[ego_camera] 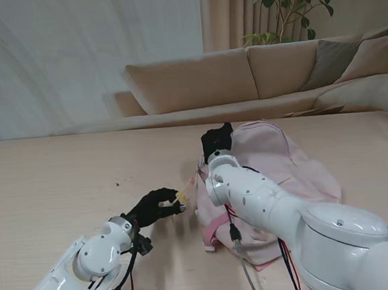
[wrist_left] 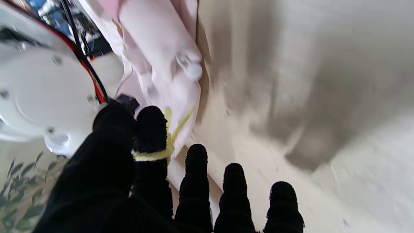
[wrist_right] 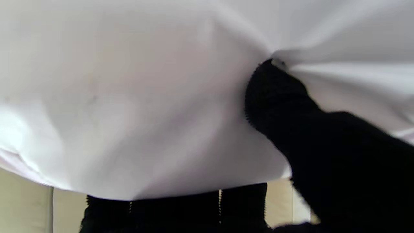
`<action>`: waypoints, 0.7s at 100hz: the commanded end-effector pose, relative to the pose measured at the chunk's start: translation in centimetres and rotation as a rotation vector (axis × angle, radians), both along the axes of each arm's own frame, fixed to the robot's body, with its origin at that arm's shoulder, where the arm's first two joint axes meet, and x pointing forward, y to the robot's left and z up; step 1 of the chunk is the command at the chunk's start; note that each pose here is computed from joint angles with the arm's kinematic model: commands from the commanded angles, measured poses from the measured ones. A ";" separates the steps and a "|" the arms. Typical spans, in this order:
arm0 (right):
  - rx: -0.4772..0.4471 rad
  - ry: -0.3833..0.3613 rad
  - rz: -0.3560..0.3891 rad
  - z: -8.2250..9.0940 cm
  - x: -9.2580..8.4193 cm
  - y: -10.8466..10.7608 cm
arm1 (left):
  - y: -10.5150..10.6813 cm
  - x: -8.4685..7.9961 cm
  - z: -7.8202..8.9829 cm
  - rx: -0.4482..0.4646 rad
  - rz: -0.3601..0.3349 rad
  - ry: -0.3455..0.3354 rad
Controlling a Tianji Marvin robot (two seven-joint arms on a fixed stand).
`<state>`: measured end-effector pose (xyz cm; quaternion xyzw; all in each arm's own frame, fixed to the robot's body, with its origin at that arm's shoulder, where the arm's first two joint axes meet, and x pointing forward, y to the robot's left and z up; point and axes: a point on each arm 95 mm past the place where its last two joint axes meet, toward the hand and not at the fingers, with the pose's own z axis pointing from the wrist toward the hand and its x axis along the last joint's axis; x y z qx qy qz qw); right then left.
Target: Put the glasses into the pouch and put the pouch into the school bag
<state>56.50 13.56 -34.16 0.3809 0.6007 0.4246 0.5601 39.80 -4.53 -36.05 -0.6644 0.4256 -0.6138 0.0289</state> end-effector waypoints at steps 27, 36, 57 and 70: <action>-0.025 0.023 -0.063 -1.1 -0.2 -1.0 | -2.4 -5.2 -1.2 0.005 -0.116 0.043; -0.023 0.021 -0.067 -1.2 -0.2 -1.1 | -2.2 -6.7 -1.5 0.015 -0.136 0.046; -0.022 0.024 -0.060 -1.3 -0.3 -1.1 | -1.6 -8.9 -2.0 0.022 -0.145 0.055; -0.009 0.032 -0.042 -1.5 -0.5 -1.2 | -1.4 -8.5 -1.6 0.065 -0.120 -0.001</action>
